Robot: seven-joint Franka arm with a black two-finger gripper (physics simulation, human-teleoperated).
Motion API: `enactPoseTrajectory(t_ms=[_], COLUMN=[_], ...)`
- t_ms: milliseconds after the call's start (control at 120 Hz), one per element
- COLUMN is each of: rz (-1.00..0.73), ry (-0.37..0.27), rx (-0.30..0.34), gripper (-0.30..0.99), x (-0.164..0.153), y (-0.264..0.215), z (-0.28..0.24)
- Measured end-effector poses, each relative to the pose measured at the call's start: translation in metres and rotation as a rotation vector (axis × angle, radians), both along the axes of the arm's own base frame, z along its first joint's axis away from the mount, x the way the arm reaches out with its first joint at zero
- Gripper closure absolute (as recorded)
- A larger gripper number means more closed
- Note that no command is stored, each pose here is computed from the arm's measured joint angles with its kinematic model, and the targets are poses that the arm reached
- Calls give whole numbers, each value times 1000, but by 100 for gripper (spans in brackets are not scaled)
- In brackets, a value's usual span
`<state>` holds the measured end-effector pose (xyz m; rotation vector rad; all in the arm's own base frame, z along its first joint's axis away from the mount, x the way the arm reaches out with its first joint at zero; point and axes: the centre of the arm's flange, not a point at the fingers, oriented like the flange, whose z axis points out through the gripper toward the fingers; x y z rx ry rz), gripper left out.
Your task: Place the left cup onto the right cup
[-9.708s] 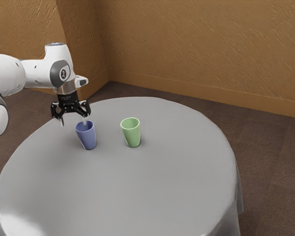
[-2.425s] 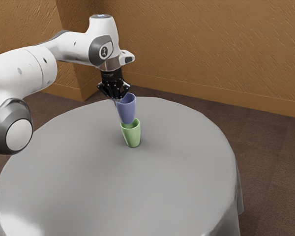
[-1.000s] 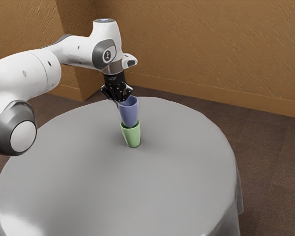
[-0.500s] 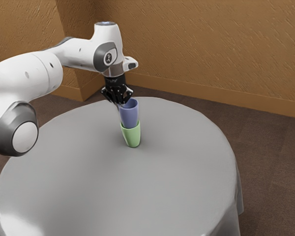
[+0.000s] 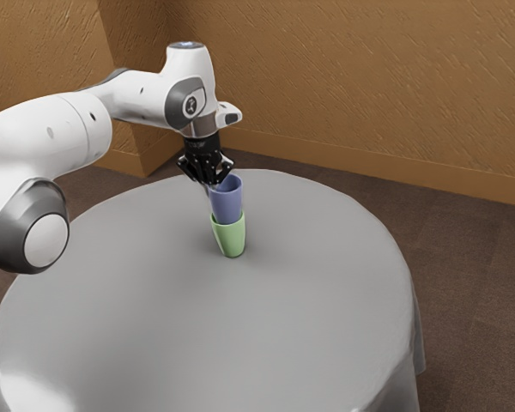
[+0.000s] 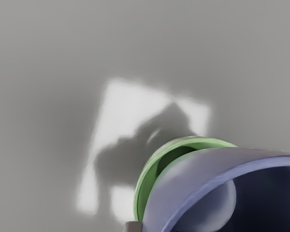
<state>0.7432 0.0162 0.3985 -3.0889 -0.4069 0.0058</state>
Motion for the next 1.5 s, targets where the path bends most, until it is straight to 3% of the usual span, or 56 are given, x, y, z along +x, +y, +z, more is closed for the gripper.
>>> enactPoseTrajectory(t_ms=[700,900,1258,1500], rz=[5,8,13,16], ry=[6,-2,-10,-18], rx=[-4,-14,-35,-45], gripper=[74,60,18,6], x=[1,2,2,-1], y=[1,0,-2,-1], z=[-15,-15,-12,-2])
